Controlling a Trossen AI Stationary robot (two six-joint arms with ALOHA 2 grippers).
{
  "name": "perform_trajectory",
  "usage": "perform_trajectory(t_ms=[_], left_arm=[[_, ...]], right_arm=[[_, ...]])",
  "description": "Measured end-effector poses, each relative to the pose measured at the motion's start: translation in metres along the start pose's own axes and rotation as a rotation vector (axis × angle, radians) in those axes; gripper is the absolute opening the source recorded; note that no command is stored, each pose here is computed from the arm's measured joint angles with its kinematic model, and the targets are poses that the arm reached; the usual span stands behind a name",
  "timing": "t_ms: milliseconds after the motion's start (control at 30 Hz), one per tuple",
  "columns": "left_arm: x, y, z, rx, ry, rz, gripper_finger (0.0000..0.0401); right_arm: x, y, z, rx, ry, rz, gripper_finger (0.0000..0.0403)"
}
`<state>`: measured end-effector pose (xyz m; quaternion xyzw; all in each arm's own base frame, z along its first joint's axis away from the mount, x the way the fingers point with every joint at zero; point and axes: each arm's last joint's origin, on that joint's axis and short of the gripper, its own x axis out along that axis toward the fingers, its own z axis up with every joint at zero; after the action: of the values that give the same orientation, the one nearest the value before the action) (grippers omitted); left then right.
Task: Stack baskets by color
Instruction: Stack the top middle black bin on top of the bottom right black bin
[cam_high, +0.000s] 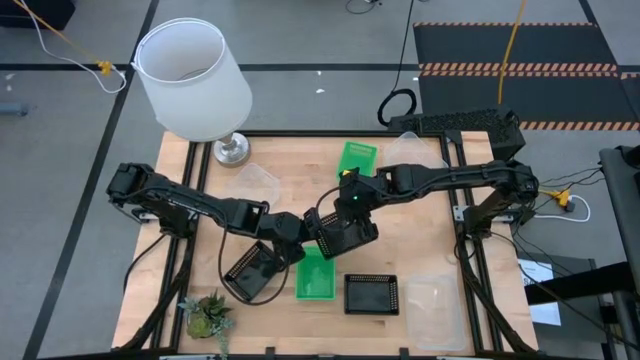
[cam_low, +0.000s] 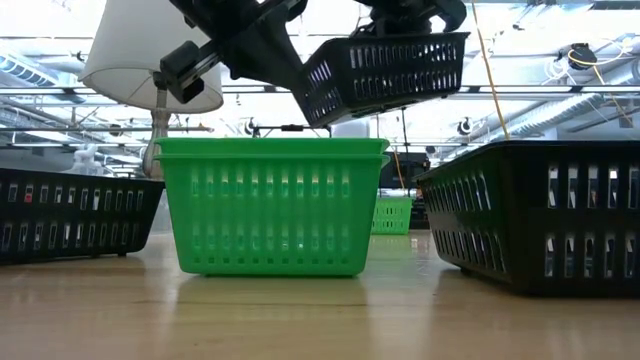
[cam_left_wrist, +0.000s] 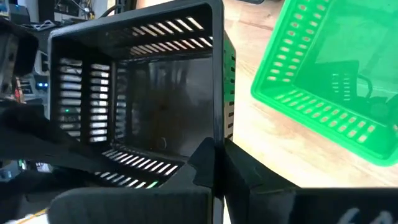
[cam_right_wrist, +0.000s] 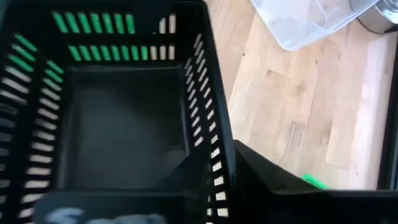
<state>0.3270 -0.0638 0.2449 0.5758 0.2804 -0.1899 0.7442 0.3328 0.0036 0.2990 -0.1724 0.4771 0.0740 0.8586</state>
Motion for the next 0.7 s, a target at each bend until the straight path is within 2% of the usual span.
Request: perform_trajectory(t_ms=[133, 300, 500, 700], left_arm=[[0.000, 0.001, 0.001, -0.040, -0.006, 0.013, 0.0032], [-0.001, 0.009, 0.007, -0.165, -0.062, 0.097, 0.0068], [-0.006, 0.012, 0.022, -0.216, -0.084, 0.193, 0.0154], [-0.013, 0.015, 0.040, -0.387, -0.153, 0.291, 0.0231]], right_arm=[[0.000, 0.001, -0.001, 0.000, 0.007, 0.010, 0.0008], [0.000, 0.003, -0.005, 0.066, 0.039, 0.055, 0.0013], [-0.002, 0.021, -0.012, 0.165, 0.159, 0.140, 0.0004], [-0.011, 0.052, -0.010, 0.222, 0.218, 0.176, 0.0007]])
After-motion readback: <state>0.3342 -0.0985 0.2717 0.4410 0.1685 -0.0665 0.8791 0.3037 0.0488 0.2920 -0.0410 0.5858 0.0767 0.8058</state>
